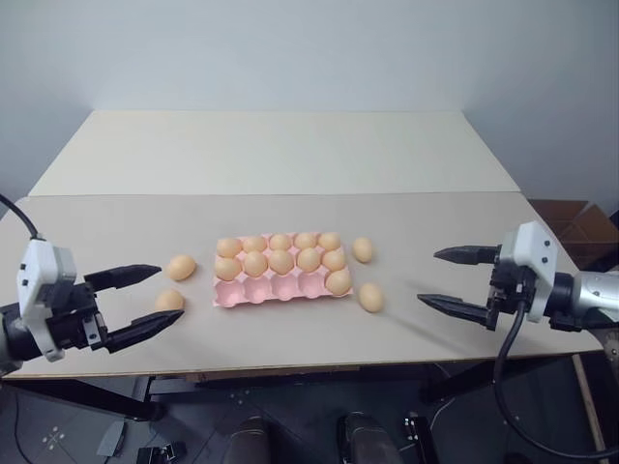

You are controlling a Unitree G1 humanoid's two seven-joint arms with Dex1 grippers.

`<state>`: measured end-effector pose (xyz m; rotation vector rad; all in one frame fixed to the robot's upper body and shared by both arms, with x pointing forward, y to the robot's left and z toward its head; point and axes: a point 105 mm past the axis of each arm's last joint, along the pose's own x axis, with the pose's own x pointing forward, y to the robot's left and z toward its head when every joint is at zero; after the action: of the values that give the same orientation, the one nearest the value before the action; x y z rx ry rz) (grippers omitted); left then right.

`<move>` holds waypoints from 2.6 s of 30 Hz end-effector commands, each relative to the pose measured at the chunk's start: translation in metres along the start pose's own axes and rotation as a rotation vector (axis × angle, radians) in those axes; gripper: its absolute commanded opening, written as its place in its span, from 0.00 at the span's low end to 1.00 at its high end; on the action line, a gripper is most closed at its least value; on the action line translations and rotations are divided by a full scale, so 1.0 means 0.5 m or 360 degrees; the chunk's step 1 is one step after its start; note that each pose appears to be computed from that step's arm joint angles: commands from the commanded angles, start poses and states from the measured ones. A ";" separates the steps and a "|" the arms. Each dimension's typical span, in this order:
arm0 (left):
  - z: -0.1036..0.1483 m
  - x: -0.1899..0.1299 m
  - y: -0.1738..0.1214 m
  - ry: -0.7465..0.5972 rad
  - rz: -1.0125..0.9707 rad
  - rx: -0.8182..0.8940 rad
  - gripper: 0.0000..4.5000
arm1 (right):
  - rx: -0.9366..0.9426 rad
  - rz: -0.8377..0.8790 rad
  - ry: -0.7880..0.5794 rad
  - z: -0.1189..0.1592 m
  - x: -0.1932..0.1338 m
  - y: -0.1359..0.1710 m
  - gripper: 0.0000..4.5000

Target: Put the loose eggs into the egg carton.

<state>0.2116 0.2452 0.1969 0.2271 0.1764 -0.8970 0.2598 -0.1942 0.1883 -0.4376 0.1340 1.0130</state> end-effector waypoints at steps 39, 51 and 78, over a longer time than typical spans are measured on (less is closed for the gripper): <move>0.029 0.012 -0.037 -0.0150 -0.0230 -0.0020 1.00 | -0.0037 -0.0187 0.0004 0.063 0.208 0.014 0.51; 0.027 0.013 -0.045 -0.0145 -0.0221 -0.0024 1.00 | -0.0095 -0.0116 -0.0022 0.089 0.374 0.085 0.67; -0.016 -0.048 -0.022 -0.0034 0.0021 -0.0142 1.00 | -0.0021 -0.0070 -0.0099 -0.018 0.056 0.001 0.99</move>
<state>0.1887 0.2551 0.1850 0.0995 0.2303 -0.8937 0.2747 -0.1691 0.1573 -0.3702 0.1377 0.9940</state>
